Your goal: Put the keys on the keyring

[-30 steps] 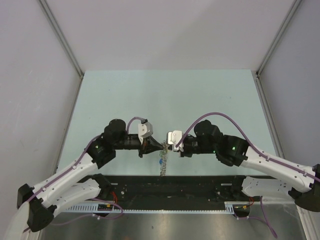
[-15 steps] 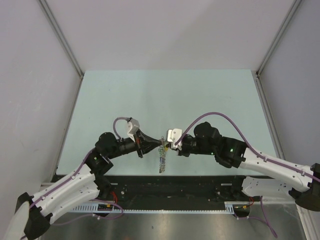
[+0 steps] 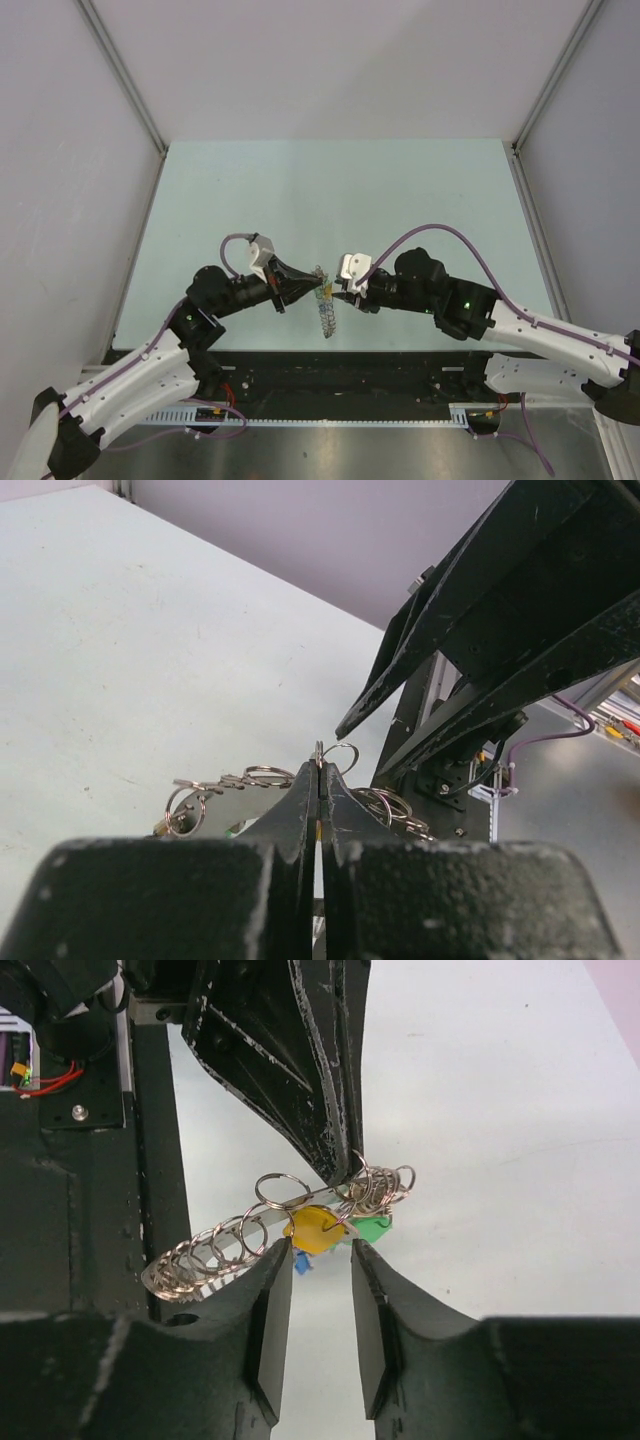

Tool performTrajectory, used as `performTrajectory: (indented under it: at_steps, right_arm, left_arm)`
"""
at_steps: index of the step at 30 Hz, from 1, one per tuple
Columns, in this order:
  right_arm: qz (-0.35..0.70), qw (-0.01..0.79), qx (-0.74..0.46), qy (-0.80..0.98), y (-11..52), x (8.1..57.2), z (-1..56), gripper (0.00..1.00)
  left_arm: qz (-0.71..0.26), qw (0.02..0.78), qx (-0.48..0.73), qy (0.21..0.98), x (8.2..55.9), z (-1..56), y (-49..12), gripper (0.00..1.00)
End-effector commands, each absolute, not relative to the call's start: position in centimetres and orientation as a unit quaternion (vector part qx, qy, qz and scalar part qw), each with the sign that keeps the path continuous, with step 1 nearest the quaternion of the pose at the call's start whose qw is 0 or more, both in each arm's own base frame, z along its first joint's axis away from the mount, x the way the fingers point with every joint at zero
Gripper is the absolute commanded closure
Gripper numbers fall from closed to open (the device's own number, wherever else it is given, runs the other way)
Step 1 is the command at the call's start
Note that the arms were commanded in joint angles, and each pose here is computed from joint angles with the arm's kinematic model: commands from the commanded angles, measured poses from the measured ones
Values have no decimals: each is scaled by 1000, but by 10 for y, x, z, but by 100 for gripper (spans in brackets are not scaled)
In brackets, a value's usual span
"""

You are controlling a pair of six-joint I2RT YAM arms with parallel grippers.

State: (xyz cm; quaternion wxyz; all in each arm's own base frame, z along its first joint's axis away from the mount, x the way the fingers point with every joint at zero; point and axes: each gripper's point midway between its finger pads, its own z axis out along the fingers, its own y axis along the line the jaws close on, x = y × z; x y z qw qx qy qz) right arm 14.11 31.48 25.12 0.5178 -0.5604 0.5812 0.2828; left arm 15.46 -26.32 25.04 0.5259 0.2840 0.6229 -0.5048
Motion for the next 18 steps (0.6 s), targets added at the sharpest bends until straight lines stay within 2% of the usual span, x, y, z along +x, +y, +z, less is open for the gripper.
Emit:
performTrajectory:
  at_steps: [1,7,18]
  right_arm:
    - [308,558,-527,562,318,140,281,62]
    - [343,564,-468,587,323,145,294,57]
    - [378,523,-327,690,314,165,283,60]
  left_arm:
    - [-512,558,282,589,153,274,-261,100]
    - [-507,559,285,591,154,273,-261,100]
    - [-505,562,289,588,154,273,-261,100]
